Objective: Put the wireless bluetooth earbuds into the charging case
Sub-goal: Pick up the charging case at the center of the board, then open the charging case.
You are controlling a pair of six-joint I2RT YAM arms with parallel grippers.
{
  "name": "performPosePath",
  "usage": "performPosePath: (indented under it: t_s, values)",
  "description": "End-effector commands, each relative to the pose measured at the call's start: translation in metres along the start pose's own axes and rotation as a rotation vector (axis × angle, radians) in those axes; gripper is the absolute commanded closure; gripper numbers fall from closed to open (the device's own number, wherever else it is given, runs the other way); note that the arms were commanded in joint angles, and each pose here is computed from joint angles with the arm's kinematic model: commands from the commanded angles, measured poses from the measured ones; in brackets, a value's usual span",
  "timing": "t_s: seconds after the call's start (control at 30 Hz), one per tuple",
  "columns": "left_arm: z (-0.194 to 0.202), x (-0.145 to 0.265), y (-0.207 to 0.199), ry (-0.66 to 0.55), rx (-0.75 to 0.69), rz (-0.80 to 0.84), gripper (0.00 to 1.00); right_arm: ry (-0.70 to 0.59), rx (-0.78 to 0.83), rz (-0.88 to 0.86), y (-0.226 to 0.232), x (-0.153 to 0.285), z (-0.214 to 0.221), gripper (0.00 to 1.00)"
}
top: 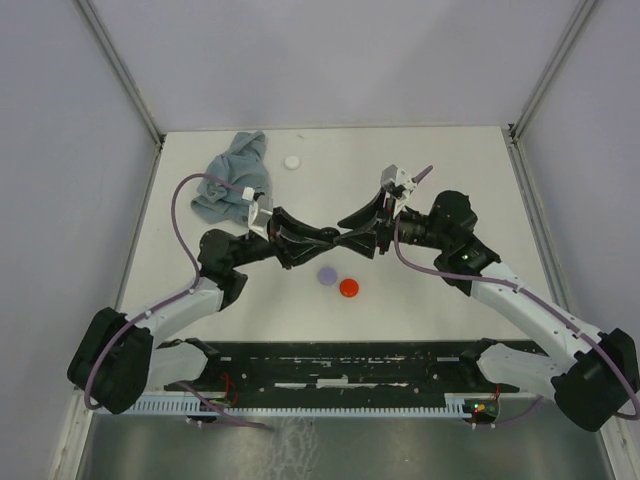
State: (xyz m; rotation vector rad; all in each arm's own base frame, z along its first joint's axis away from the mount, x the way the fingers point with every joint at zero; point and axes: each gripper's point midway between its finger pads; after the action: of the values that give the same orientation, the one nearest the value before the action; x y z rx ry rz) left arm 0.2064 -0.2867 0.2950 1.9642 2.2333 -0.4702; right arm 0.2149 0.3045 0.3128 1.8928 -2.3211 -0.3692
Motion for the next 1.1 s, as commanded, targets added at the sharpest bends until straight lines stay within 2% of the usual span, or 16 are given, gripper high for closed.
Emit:
performPosePath:
  t_s: [0.0,0.23,0.43,0.6,0.73,0.87,1.07]
  values:
    - [0.007,0.001,0.004,0.057,-0.124,-0.043,0.97,0.056,0.120,0.037,0.001,0.007,-0.012,0.45]
    - [0.014,0.001,0.001,0.103,-0.187,-0.044,0.97,0.125,0.110,-0.014,0.006,0.006,0.000,0.45]
    - [0.016,-0.002,-0.005,0.117,-0.182,-0.009,0.97,0.164,0.109,-0.083,0.014,0.003,0.009,0.50]
    - [0.014,-0.003,-0.009,0.116,-0.182,0.012,0.97,0.193,0.107,-0.121,0.019,-0.001,0.016,0.58]
    - [0.017,-0.004,-0.012,0.123,-0.173,0.025,0.96,0.195,0.107,-0.129,0.020,-0.001,0.017,0.72]
    - [0.019,-0.003,-0.009,0.127,-0.164,0.008,0.87,0.185,0.124,-0.122,0.021,0.000,0.012,0.86]
    - [0.020,-0.002,-0.004,0.124,-0.150,-0.023,0.65,0.167,0.138,-0.118,0.023,0.002,0.007,0.93]
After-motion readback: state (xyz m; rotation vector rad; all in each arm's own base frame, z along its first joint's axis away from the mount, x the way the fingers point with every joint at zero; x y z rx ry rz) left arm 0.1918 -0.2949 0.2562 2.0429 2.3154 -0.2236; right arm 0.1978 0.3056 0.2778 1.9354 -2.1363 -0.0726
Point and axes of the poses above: each gripper's point midway between its finger pads, its own x axis back along the fingers, its own y axis along the line the jaws close on, z = x × y, and after that the axes turned 2 degrees about -x, right-handed
